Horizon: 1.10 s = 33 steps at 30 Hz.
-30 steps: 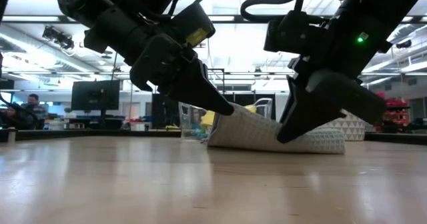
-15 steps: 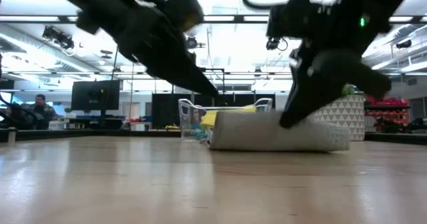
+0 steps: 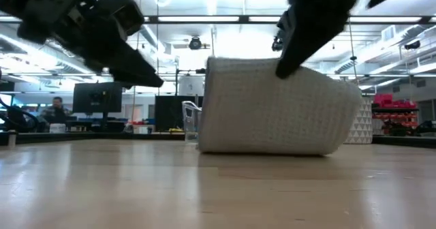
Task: Fold microfiber towels
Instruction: Fold the gray microfiber towel
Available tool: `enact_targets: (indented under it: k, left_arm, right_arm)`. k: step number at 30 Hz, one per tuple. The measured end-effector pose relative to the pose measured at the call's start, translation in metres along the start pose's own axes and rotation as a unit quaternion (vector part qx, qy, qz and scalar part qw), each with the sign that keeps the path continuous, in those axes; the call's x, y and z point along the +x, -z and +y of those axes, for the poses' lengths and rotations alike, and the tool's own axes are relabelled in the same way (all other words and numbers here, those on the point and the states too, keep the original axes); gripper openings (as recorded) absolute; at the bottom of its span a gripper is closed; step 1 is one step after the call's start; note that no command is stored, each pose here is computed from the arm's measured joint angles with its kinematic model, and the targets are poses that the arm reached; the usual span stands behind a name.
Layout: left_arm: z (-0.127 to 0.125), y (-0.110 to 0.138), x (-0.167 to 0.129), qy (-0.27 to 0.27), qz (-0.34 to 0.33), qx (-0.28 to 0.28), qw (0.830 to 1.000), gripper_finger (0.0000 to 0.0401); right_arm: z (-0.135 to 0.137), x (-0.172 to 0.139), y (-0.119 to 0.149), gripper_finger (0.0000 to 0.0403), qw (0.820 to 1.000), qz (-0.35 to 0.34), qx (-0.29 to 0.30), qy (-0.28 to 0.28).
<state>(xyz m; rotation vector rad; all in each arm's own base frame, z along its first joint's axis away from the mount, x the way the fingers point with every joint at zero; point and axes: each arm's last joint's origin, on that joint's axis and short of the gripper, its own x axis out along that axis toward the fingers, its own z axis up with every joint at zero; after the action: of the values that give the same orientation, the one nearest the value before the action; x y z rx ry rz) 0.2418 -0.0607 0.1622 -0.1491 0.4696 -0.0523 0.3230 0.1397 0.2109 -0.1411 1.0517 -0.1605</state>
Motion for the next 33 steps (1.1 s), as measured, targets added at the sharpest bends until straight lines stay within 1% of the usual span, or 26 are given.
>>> enact_targets:
  k: [2, 5, 9, 15, 23, 26, 33]
  left_arm:
    - [0.003, 0.007, -0.008, 0.003, -0.015, -0.015, 1.0, 0.0182]
    - [0.008, 0.013, -0.014, 0.004, -0.039, -0.025, 0.999, 0.0172]
    - [0.009, 0.019, -0.016, 0.005, -0.038, -0.025, 0.999, 0.0165]
    - [0.01, 0.022, -0.015, 0.003, -0.032, -0.021, 0.999, 0.016]
    - [0.01, 0.022, -0.015, 0.003, -0.031, -0.015, 0.999, 0.0158]
    - [0.01, 0.022, -0.015, 0.003, -0.032, -0.015, 0.999, 0.0153]
    - [0.01, 0.022, -0.015, 0.002, -0.029, -0.016, 0.999, 0.0142]
  right_arm:
    - [-0.009, 0.002, -0.005, 0.0012, 1.0, 0.005, 0.003, 0.004]
    - [-0.031, 0.01, -0.01, 0.0012, 1.0, 0.026, 0.008, 0.014]
    - [-0.058, 0.021, -0.016, 0.0012, 0.999, 0.044, 0.022, 0.003]
    - [-0.089, 0.032, -0.022, 0.0014, 0.999, 0.046, 0.016, -0.004]
    - [-0.11, 0.046, -0.024, 0.0015, 0.998, 0.051, 0.012, -0.026]
    - [-0.115, 0.052, -0.024, 0.0016, 0.998, 0.056, 0.006, -0.024]
    - [-0.129, 0.059, -0.024, 0.0032, 0.998, 0.058, 0.025, -0.015]
